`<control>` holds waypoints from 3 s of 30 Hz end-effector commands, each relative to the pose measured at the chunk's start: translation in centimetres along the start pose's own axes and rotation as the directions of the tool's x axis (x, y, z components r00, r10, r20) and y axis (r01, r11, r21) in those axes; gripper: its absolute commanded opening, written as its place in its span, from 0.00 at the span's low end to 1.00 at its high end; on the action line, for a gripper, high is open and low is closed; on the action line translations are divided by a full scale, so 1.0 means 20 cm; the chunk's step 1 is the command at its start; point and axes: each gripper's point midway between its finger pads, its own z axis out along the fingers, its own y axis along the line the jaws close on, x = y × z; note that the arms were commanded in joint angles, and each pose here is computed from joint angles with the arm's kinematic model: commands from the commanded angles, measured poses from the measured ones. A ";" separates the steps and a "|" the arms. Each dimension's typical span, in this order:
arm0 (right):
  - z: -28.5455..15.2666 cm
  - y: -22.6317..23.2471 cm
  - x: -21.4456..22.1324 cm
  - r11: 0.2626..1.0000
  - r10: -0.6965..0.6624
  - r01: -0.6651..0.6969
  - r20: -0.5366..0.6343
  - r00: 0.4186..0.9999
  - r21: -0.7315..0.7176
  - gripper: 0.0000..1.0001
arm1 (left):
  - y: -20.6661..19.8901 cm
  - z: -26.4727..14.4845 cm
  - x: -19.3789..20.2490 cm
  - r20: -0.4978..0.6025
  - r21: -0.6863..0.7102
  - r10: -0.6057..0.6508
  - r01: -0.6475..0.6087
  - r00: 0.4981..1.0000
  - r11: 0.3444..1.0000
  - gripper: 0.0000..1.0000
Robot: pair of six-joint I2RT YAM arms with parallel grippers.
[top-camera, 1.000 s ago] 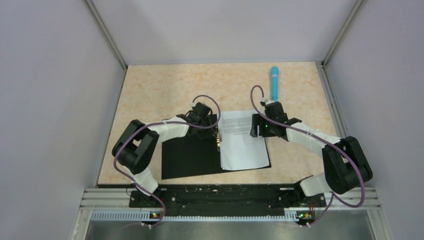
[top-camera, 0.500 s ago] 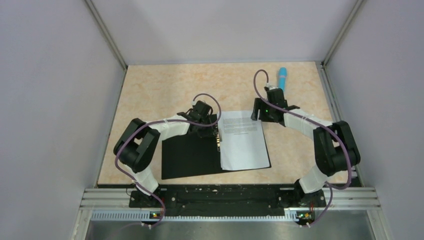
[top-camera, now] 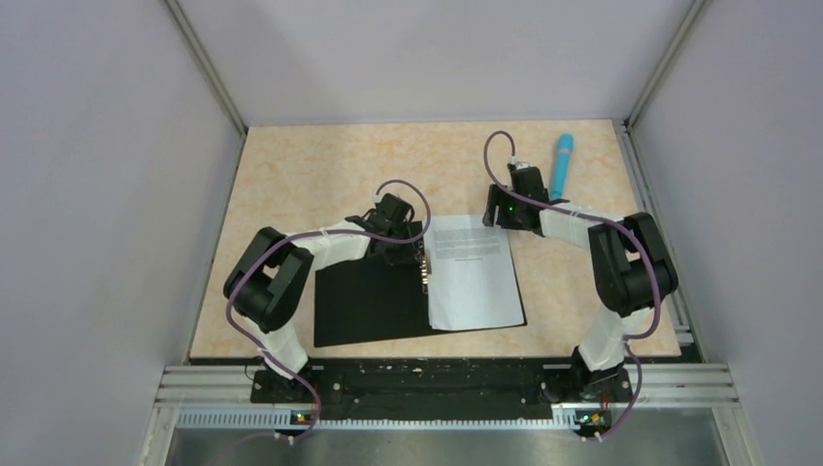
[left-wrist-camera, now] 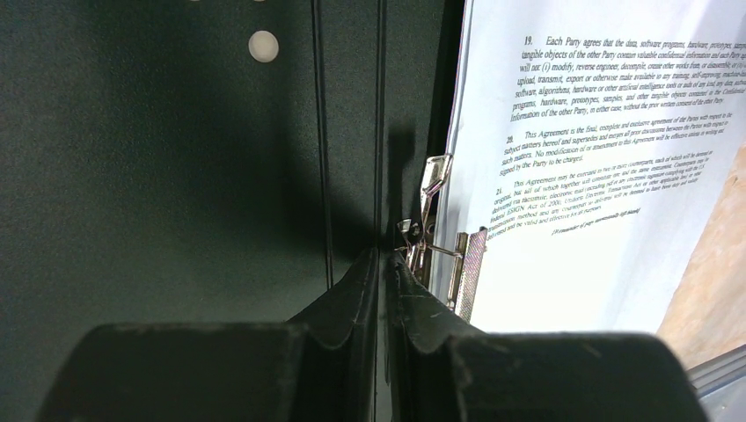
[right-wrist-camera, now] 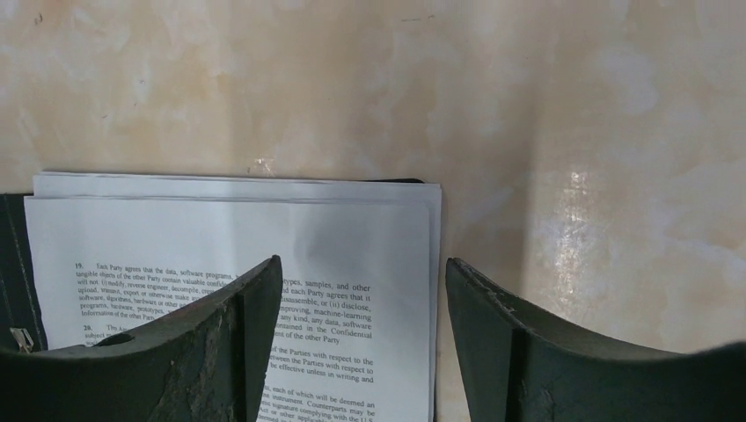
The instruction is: Put the files into the folder
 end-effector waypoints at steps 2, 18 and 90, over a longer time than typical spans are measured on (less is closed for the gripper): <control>0.04 0.05 -0.09 0.999 0.003 -0.001 0.040 0.999 -0.046 0.67 | -0.03 0.03 -0.03 0.014 0.012 0.006 -0.006 1.000 1.000 0.13; 0.03 0.06 -0.08 0.998 -0.002 0.004 0.035 0.999 -0.066 0.67 | -0.04 0.04 -0.04 0.014 0.017 -0.003 0.002 1.000 1.000 0.13; -0.24 0.98 0.51 0.929 -0.349 0.334 -0.072 0.935 -0.162 0.19 | 0.70 -0.34 0.25 0.197 -0.329 -0.316 0.366 0.928 0.870 0.15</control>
